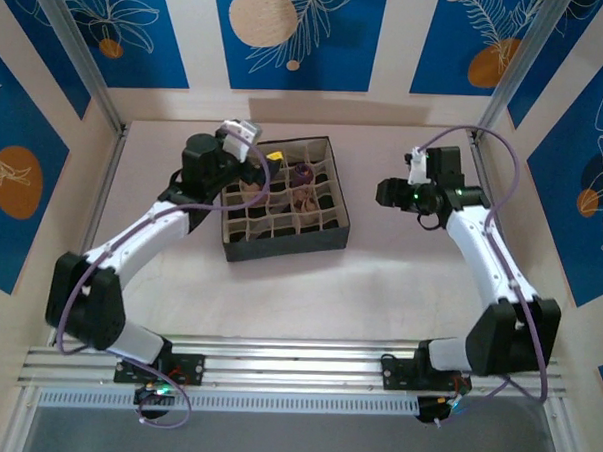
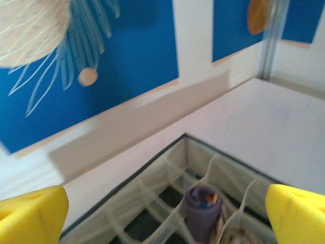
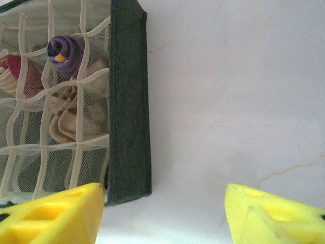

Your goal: Roll the socks

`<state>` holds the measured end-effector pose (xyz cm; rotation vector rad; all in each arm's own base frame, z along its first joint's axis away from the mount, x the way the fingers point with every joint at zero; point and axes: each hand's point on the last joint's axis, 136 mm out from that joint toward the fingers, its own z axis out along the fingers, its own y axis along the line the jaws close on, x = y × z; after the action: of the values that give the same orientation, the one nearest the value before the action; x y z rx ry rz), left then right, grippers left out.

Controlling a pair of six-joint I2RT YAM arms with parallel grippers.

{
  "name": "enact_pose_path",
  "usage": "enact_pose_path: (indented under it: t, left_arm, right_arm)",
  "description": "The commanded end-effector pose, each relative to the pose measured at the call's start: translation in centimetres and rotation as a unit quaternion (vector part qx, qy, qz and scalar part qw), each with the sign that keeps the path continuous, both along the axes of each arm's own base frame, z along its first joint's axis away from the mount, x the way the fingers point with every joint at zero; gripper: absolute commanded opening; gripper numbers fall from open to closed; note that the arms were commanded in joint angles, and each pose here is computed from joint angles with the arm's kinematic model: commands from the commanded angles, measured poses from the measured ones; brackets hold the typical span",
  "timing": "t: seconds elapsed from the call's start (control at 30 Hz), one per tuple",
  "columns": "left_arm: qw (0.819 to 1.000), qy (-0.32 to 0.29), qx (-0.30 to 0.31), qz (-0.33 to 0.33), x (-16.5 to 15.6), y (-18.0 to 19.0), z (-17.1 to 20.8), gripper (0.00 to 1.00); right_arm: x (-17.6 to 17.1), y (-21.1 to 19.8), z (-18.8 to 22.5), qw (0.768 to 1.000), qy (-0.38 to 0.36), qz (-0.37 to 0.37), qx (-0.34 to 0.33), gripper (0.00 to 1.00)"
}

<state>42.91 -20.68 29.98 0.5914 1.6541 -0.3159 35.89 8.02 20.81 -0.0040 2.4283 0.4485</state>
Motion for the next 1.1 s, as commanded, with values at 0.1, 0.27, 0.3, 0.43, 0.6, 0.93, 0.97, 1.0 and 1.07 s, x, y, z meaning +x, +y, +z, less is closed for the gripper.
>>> enact_pose_path:
  t: [0.1,0.27,0.3,0.43,0.6,0.93,0.97,1.0,1.07]
  left_arm:
    - [0.984,0.08,0.058,0.146,-4.1,8.8,-5.4,1.0]
    - [0.956,0.104,0.08,0.262,-8.3,14.9,-8.7,1.0]
    - [0.951,0.11,0.087,0.275,-9.2,15.8,-9.5,1.0]
    - [0.936,0.142,0.098,0.308,-12.1,17.8,-13.2,1.0]
    - [0.914,0.144,0.072,0.373,-14.0,20.2,-16.9,1.0]
    - [0.949,0.084,0.086,0.292,-12.8,17.6,-18.2,1.0]
    - [0.956,0.075,0.083,0.272,-12.5,16.9,-18.0,1.0]
    - [0.962,0.067,0.079,0.254,-12.2,16.1,-18.0,1.0]
    - [0.968,0.045,0.068,0.237,-11.6,15.4,-17.6,1.0]
  right_arm:
    - [-1.6,-2.3,1.2,0.995,-0.099,-0.027,-0.02,0.82]
    - [-3.1,-4.7,-0.4,0.985,-0.148,-0.069,-0.047,0.93]
    - [-3.4,-5.2,-0.8,0.983,-0.157,-0.077,-0.054,0.97]
    - [-4.1,-7.0,-2.7,0.973,-0.186,-0.115,-0.071,0.99]
    - [-4.4,-8.4,-5.2,0.966,-0.195,-0.152,-0.081,0.99]
    - [-3.7,-7.1,-8.1,0.96,-0.25,-0.113,-0.051,0.99]
    - [-3.6,-7.2,-8.5,0.96,-0.248,-0.117,-0.048,0.99]
    - [-3.3,-7.2,-8.3,0.959,-0.253,-0.116,-0.046,0.99]
    - [-2.7,-6.8,-8.1,0.958,-0.266,-0.104,-0.042,0.99]
